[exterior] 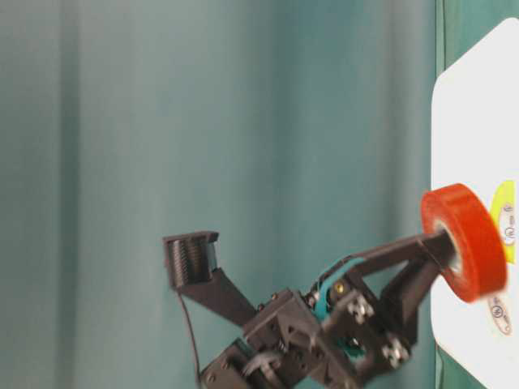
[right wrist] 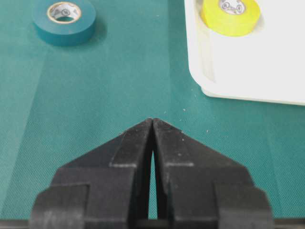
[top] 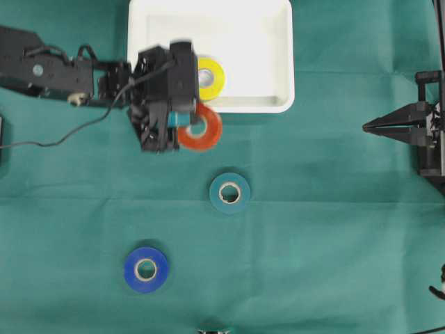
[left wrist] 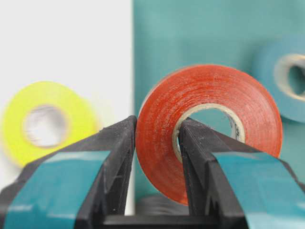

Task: Put the tape into the white case with the left arm.
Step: 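Lift the red tape and set it in the tray's upper right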

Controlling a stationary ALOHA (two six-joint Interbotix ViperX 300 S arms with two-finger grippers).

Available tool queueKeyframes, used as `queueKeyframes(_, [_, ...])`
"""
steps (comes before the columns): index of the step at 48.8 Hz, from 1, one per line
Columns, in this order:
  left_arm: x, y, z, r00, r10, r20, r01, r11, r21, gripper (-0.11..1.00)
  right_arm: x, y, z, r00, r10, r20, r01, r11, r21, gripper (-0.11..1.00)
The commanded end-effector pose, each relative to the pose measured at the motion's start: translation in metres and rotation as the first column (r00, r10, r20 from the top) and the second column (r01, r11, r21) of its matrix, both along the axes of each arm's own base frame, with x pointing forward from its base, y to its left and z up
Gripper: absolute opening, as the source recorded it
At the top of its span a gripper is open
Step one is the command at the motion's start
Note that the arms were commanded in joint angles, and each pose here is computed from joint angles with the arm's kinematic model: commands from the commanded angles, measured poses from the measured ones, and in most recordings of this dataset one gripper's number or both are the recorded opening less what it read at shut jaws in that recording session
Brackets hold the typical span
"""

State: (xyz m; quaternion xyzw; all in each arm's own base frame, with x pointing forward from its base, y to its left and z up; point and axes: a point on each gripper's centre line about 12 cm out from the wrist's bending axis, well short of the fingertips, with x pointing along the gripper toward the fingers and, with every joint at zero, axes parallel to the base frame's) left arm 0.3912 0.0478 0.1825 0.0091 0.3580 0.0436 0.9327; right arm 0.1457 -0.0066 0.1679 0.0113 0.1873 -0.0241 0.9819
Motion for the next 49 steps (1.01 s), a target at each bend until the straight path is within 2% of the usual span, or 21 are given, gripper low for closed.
queueKeyframes(1, [0.007, 0.021, 0.014, 0.997, 0.049, 0.059, -0.05, 0.999, 0.008, 0.27, 0.002, 0.0, 0.004, 1.0, 0.0, 0.014, 0.0, 1.0, 0.0, -0.1])
queueKeyframes(14, [0.014, 0.075, 0.012, 0.976, 0.171, 0.132, -0.174, 0.985, 0.018, 0.27, 0.002, 0.0, 0.004, 1.0, -0.002, 0.014, 0.002, 1.0, 0.001, -0.1])
queueKeyframes(26, [0.012, 0.122, 0.004, 0.953, 0.272, 0.136, -0.277, 0.961, 0.019, 0.27, 0.002, 0.0, 0.004, 1.0, 0.0, 0.014, 0.0, 1.0, 0.0, -0.1])
queueKeyframes(49, [0.014, 0.17, -0.015, 0.926, 0.36, 0.112, -0.364, 0.931, 0.017, 0.27, 0.002, 0.0, 0.003, 1.0, 0.001, 0.018, -0.001, 1.0, 0.0, -0.1])
